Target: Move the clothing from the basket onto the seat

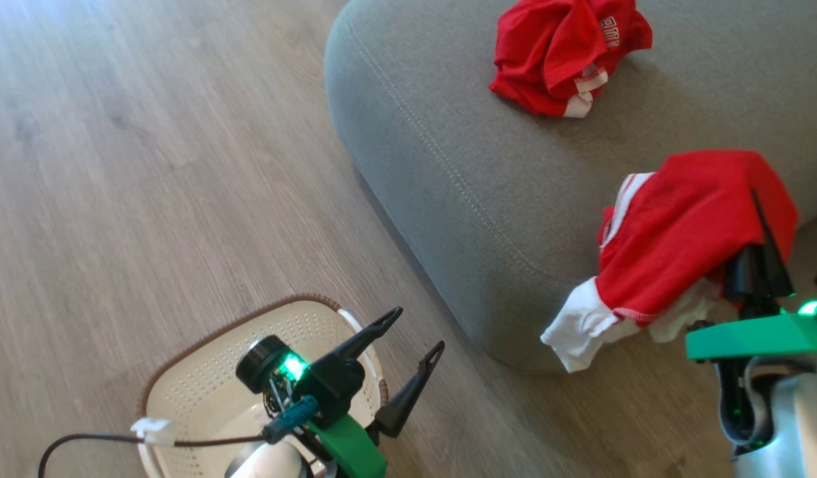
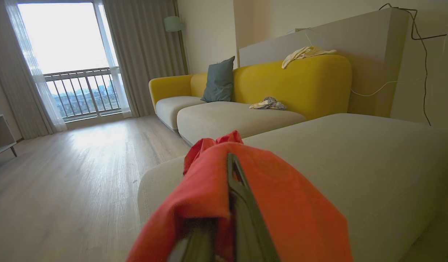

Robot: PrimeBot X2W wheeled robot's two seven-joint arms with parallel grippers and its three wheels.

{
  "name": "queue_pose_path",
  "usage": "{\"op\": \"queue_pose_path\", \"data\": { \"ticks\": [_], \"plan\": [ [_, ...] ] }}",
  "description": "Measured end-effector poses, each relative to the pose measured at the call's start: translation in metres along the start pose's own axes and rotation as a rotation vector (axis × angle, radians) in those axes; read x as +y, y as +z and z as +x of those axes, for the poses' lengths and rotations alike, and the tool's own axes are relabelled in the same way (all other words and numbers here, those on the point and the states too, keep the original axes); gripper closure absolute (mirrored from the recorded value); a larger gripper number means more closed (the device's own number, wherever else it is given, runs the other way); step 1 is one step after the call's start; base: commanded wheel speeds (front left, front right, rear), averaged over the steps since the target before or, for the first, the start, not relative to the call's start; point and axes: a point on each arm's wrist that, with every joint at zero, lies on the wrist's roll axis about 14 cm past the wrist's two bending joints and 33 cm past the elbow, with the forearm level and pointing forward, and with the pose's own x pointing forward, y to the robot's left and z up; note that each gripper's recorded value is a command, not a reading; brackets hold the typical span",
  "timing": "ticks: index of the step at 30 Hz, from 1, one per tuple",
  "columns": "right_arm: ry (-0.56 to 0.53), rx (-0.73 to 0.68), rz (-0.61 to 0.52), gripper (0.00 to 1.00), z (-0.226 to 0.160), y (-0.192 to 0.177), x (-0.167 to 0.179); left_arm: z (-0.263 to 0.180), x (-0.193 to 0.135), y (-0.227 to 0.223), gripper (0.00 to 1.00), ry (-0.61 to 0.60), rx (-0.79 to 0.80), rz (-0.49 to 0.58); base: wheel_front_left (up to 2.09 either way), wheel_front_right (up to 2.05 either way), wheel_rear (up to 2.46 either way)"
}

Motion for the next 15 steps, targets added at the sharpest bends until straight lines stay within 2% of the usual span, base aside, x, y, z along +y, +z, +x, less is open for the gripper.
{"op": "queue_pose_path", "data": {
  "ticks": [15],
  "plan": [
    [-0.025, -0.015, 0.001, 1.0, -0.0002, 0.0045, -0.0053, 0.0075, 0.0033, 0.0065, 0.0, -0.009, -0.021, 0.011, 0.0, 0.0, 0.0]
  ]
}}
